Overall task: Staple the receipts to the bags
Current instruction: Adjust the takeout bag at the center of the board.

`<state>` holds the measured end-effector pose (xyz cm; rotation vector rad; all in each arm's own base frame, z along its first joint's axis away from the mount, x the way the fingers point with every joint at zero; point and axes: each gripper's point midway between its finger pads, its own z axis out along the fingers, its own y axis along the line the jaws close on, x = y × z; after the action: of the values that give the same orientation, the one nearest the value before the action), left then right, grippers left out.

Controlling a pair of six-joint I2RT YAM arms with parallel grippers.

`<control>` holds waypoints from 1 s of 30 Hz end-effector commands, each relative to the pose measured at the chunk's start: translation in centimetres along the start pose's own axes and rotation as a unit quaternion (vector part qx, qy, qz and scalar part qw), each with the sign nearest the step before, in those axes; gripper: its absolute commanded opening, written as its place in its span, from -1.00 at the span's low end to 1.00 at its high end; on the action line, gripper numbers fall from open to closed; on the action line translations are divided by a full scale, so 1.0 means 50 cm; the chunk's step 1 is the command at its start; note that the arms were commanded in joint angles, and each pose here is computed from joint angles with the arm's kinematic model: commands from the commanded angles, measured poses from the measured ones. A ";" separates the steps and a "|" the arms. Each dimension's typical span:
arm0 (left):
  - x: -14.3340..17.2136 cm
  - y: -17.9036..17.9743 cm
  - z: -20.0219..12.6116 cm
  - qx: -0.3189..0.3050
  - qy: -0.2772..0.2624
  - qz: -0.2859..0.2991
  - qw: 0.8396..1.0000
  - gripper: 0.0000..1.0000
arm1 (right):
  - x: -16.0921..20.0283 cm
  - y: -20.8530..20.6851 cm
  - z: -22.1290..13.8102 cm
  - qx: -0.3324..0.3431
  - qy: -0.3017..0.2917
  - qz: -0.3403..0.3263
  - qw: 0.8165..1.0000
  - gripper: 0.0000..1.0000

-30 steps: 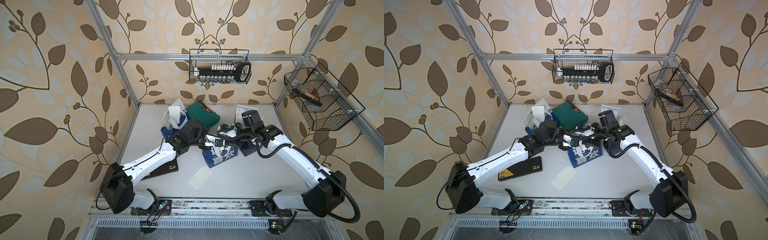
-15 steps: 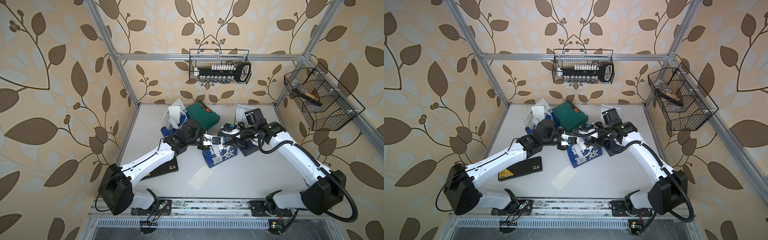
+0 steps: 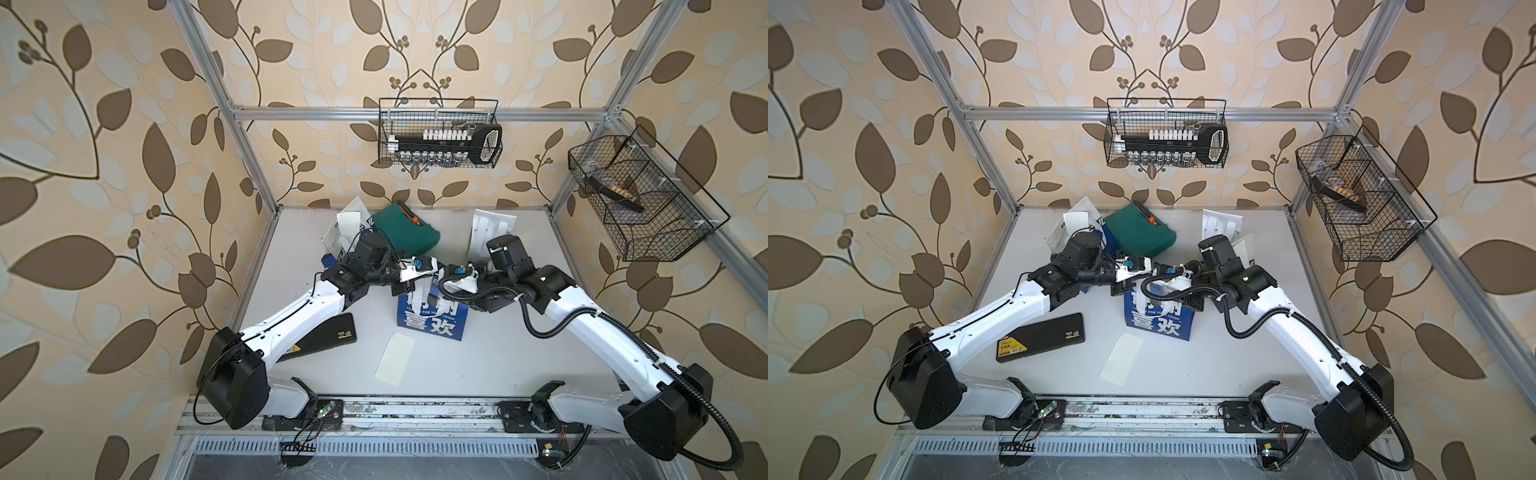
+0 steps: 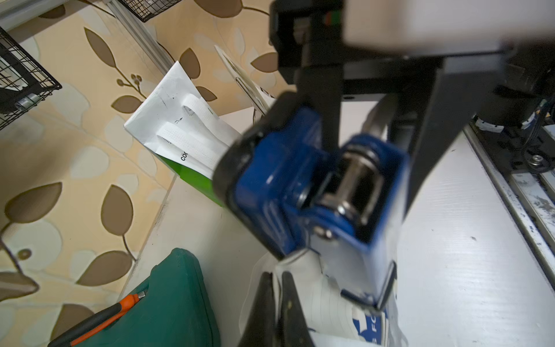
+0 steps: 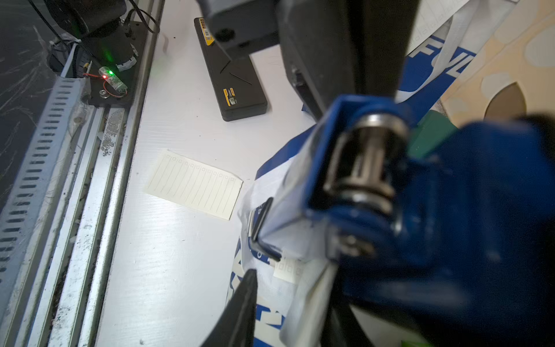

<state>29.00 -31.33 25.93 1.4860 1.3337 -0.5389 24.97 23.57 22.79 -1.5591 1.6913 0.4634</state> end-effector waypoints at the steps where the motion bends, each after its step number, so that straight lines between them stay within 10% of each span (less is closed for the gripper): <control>1: -0.122 0.072 -0.023 -0.039 -0.082 0.061 0.994 -1.00 | 0.014 0.022 0.008 0.006 0.005 0.019 1.000 -0.33; 12: -0.123 0.023 -0.008 0.006 -0.086 0.053 0.995 -1.00 | -0.003 -0.042 0.032 0.065 -0.021 0.066 0.995 0.34; 30: -0.116 -0.012 -0.010 0.033 -0.084 0.052 0.995 -1.00 | -0.027 -0.163 -0.027 0.099 -0.072 0.072 0.990 0.42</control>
<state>30.20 -32.23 26.25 1.4986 1.3292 -0.5288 30.30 22.66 22.64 -1.2738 1.8042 0.5254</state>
